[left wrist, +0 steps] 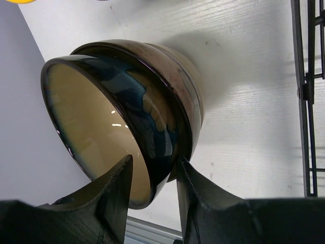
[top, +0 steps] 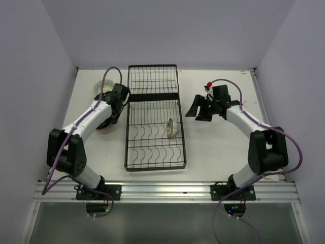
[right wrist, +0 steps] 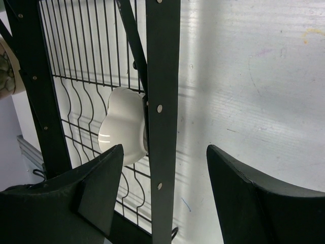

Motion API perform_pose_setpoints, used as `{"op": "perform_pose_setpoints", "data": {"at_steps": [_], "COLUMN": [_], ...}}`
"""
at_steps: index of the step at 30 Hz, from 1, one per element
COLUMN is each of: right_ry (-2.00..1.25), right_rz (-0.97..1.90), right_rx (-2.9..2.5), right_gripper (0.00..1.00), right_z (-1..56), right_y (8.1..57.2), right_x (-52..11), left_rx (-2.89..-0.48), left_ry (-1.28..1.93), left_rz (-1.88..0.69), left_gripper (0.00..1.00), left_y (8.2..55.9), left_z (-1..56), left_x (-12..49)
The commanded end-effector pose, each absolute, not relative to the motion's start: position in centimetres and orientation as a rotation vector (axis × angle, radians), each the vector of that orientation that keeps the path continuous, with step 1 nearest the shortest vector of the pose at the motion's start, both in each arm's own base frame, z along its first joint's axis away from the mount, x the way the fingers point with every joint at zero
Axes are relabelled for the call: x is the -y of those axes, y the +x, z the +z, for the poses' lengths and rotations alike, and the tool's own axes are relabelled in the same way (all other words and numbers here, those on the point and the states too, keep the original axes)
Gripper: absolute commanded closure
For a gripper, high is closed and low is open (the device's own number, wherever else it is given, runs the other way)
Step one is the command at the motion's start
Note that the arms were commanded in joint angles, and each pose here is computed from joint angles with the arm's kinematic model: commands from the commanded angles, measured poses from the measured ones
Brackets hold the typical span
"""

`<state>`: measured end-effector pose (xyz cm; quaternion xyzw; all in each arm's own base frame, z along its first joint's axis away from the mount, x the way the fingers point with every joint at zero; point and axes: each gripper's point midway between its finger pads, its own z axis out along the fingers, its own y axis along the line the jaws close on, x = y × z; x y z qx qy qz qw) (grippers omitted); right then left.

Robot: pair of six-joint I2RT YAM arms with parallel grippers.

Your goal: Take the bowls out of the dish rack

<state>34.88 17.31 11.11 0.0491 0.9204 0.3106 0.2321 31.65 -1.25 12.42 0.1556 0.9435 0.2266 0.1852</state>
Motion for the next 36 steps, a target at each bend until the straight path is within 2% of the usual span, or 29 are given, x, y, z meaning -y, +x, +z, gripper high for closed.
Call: {"op": "perform_pose_setpoints", "data": {"at_steps": [1,12,19,25,36], "right_ry": [0.126,0.131,0.134,0.136,0.137], "right_rz": [0.823,0.832,0.828,0.835,0.839], "right_rx": [-2.516,-2.518,-2.521,-2.522,-2.525], "right_gripper": [0.29,0.29,0.29,0.30,0.30], "right_z": [11.6,11.3,11.1,11.0,10.9], "right_y": [35.6,35.6,35.7,35.6,35.5], "right_x": [-17.0,-17.1,-17.1,-17.2,-17.2], "left_rx": [-2.551,-2.523,-2.518,-2.553,-2.596], "left_ry": [0.332,0.285,0.244,0.255,0.253], "left_rz": [0.711,0.705,0.635,0.518,0.409], "left_gripper": [0.57,0.49,0.50,0.67,0.85], "left_y": [33.3,33.8,34.0,33.4,32.2], "left_z": [15.3,17.6,18.0,16.5,14.3], "left_x": [0.2,0.3,1.2,2.6,3.7]}}
